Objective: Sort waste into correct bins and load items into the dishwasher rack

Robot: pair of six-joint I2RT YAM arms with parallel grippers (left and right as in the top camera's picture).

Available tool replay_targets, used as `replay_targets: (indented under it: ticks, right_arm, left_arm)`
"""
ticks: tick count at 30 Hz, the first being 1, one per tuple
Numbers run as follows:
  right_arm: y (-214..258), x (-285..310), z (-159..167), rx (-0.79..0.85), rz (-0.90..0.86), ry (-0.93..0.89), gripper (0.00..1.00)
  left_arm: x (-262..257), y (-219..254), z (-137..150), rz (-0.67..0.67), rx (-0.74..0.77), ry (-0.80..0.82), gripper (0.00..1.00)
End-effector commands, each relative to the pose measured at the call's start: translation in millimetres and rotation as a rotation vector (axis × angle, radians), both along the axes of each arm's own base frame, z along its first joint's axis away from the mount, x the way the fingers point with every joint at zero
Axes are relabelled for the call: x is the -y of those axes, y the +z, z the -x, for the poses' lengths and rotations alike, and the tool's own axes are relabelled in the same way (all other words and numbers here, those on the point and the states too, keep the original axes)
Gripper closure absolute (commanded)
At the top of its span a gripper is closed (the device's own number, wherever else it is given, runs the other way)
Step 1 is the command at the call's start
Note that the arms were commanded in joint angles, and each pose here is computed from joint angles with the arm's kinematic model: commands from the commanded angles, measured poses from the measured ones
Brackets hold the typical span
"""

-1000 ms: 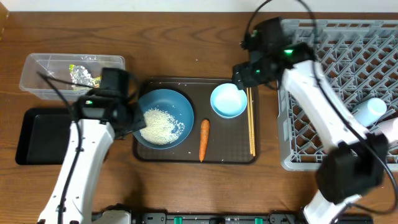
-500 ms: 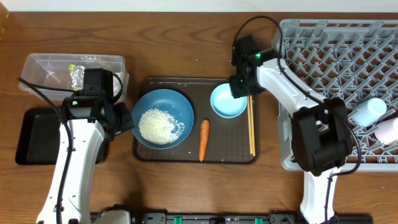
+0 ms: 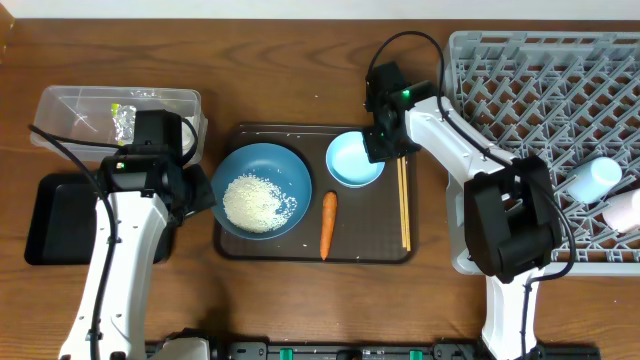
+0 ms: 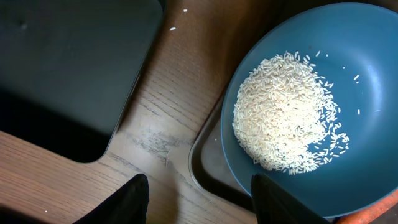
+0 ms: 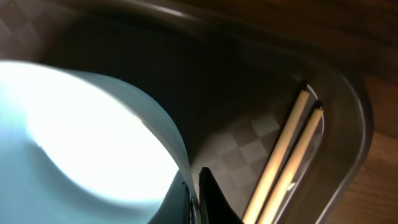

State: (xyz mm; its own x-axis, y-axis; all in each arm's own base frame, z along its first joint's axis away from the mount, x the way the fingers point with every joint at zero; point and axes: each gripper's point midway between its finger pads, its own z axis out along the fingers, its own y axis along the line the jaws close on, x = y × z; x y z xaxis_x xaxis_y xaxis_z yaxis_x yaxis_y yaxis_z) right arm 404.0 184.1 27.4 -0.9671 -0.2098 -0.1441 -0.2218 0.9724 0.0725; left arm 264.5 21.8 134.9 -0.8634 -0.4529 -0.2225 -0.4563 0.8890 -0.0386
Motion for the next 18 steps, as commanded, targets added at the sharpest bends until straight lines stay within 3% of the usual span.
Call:
replay_targets:
  ticks: [1,10,13,18]
  right_arm:
    - [56.3,13.3,-21.7,0.145,0.015,-0.043,0.99]
    - [203.6,95.4,-28.7,0.514,0.184,-0.108,0.99]
    - [217.9,102.7,-21.7,0.517,0.11,-0.096,0.99]
    - [199.5,79.5,-11.2,0.408,-0.064,-0.035,0.99]
  left_arm:
    - [-2.8,6.2,-2.0,-0.011,0.016,-0.005,0.46]
    - [-2.8,6.2,-2.0,-0.011,0.016,-0.005,0.46]
    - [-2.8,6.2,-2.0,-0.011,0.016,-0.005,0.46]
    - [-2.8,6.2,-2.0,-0.011,0.016,-0.005,0.46]
